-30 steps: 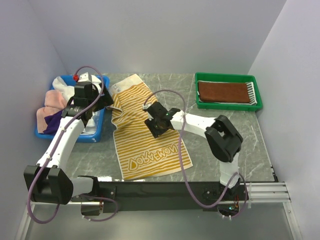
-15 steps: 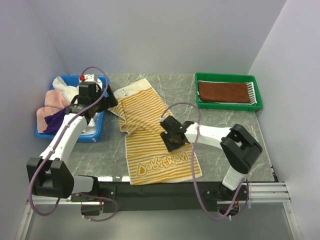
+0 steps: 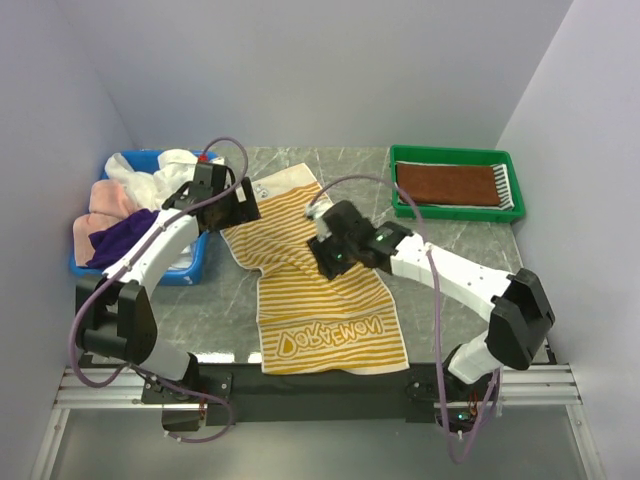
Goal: Fold and stack the towels
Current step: Flatten out the crumpled towel
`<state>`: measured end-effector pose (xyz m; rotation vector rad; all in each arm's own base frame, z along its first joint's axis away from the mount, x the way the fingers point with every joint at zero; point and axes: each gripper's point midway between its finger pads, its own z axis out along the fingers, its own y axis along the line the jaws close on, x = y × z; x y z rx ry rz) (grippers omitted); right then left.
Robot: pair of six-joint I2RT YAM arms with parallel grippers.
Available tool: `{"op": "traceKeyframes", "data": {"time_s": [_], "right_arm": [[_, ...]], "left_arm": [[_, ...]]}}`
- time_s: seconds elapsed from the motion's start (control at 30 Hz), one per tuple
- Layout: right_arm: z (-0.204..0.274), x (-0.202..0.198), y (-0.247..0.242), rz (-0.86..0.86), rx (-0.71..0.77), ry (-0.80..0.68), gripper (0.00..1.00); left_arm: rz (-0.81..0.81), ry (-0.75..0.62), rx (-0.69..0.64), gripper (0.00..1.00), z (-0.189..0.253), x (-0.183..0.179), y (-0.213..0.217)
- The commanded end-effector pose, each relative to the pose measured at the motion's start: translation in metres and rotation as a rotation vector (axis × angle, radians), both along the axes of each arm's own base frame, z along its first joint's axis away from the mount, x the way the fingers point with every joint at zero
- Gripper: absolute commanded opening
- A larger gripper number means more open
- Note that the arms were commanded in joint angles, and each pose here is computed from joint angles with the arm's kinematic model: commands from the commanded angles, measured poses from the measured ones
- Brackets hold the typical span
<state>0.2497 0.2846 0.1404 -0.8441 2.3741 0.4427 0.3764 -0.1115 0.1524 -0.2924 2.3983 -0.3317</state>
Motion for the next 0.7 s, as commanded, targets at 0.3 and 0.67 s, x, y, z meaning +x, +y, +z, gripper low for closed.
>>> {"op": "traceKeyframes", "data": {"time_s": [0.3, 0.67], "right_arm": [[-0.085, -0.109, 0.075, 0.555, -0.219, 0.014, 0.51], [-0.122, -0.026, 0.069, 0.303, -0.294, 0.003, 0.45]], "left_arm": [[0.158, -0.157, 0.053, 0.99, 0.047, 0.023, 0.055], [0.183, -0.177, 0.076, 0.99, 0.051, 0.013, 0.067]]}}
